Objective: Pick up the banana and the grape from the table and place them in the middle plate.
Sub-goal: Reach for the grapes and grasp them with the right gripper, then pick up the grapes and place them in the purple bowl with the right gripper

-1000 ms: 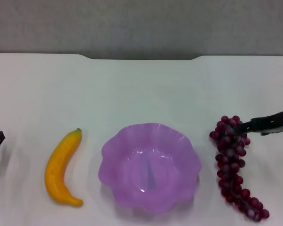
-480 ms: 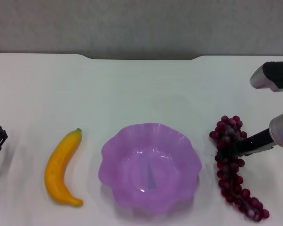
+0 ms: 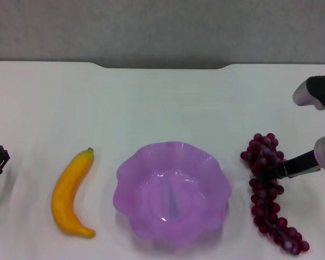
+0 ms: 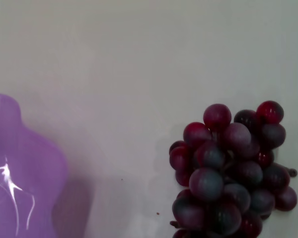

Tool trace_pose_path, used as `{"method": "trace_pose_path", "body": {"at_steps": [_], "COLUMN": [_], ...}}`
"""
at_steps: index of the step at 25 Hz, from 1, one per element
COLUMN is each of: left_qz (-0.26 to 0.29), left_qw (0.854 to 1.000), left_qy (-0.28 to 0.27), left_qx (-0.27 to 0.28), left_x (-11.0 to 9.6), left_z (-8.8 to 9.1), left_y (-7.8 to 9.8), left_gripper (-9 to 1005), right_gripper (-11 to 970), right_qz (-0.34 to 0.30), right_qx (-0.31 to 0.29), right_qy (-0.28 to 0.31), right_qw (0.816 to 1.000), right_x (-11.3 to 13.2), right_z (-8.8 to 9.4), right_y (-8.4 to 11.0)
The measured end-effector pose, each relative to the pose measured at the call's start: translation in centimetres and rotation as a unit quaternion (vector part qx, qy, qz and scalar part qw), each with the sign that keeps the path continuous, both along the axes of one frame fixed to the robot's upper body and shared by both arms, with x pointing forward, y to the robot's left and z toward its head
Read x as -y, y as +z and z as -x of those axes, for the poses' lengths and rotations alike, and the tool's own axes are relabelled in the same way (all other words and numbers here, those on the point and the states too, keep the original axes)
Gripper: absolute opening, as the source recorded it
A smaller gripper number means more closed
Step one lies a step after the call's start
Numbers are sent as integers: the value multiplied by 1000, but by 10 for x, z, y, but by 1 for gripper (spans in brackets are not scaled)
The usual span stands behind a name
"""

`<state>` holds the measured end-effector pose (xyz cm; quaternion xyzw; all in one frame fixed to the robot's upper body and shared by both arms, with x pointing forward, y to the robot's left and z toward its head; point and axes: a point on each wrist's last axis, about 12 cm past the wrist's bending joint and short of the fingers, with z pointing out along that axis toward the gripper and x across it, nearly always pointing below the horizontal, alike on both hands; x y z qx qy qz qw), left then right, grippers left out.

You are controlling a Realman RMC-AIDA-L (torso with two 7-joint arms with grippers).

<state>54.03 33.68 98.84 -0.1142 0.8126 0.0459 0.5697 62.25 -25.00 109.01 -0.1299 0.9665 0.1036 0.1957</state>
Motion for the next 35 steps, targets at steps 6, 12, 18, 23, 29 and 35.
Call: {"method": "trace_pose_path", "body": {"at_steps": [6,12,18,23,29,35], "left_qz": [0,1,3,5,5,4], "left_qw": [1000,1000,1000,1000,1000,1000], "left_qy": [1,1,0,1,4,5], "left_qx": [0,0,1,1,1,0], "left_x": [-1,-1,1,1,0,-1], "left_z": [0,0,0,1,1,2], "left_y": [0,0,0,0,-1,-1], "left_gripper": [894,893,891,890,891,891], "right_gripper": [869,867,865,863,862,831], "right_qz": [2,5,14,21,21,9], "right_qx": [14,33,35,39,58,62], "right_qy": [0,18,26,38,52,42], "right_qw": [1000,999,999,998,997,997], "right_x": [0,-10,-13,-19,-28,-30], "right_z": [-1,-2,2,5,4,4], "right_y": [-9,-13,-22,-29,-30,-31]}}
